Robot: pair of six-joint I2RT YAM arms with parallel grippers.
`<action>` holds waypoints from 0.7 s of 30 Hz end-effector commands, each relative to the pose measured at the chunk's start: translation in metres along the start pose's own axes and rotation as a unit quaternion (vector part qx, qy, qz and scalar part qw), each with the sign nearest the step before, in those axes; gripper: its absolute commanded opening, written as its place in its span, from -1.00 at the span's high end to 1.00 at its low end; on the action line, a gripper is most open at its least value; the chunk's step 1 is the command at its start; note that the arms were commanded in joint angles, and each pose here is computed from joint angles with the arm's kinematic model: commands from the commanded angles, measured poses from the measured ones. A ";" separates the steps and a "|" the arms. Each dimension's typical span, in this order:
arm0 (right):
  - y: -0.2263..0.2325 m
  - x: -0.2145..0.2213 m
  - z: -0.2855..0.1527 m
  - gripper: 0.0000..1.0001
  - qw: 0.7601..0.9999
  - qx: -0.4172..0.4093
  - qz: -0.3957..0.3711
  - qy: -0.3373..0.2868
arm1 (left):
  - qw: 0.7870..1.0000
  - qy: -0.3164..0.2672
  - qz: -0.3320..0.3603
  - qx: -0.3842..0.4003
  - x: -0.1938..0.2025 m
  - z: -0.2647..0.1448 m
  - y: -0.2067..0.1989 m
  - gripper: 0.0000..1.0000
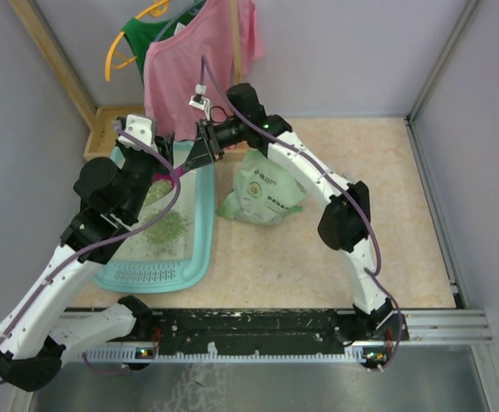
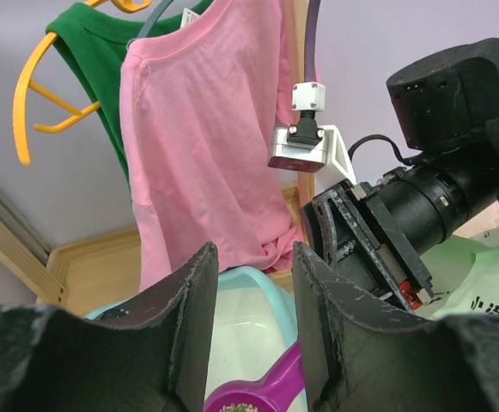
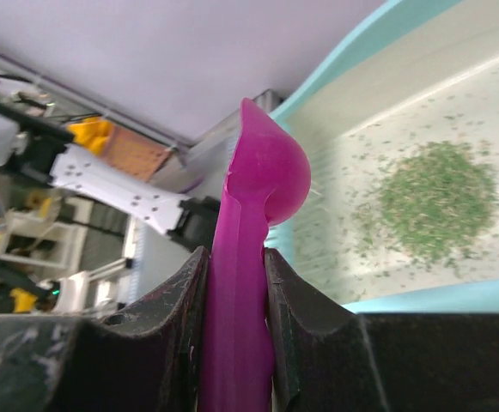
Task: Fill the litter box with clean litter
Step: Pour the cat litter into the litter box.
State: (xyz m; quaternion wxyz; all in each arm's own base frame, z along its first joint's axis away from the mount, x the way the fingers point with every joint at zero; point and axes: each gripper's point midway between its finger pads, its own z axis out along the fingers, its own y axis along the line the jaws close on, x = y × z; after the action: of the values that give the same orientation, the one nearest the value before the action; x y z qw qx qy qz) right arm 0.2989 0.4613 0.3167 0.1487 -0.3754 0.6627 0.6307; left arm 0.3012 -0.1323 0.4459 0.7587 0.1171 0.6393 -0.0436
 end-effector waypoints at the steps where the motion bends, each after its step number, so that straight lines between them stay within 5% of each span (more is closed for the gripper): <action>1: 0.004 -0.003 -0.001 1.00 0.994 0.073 -0.084 0.001 | 1.000 -0.011 -0.008 -0.004 -0.010 -0.006 0.006 0.07; 21: -0.001 -0.037 -0.012 1.00 0.935 0.241 -0.259 -0.018 | 1.000 0.009 -0.012 -0.009 0.015 -0.017 0.008 0.07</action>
State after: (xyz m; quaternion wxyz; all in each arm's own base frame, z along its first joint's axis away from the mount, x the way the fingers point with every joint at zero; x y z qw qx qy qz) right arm 0.3289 0.4647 0.2728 0.2994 -0.4417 0.7295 0.4279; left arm 0.2901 -0.1239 0.4339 0.7544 0.1124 0.6450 -0.0473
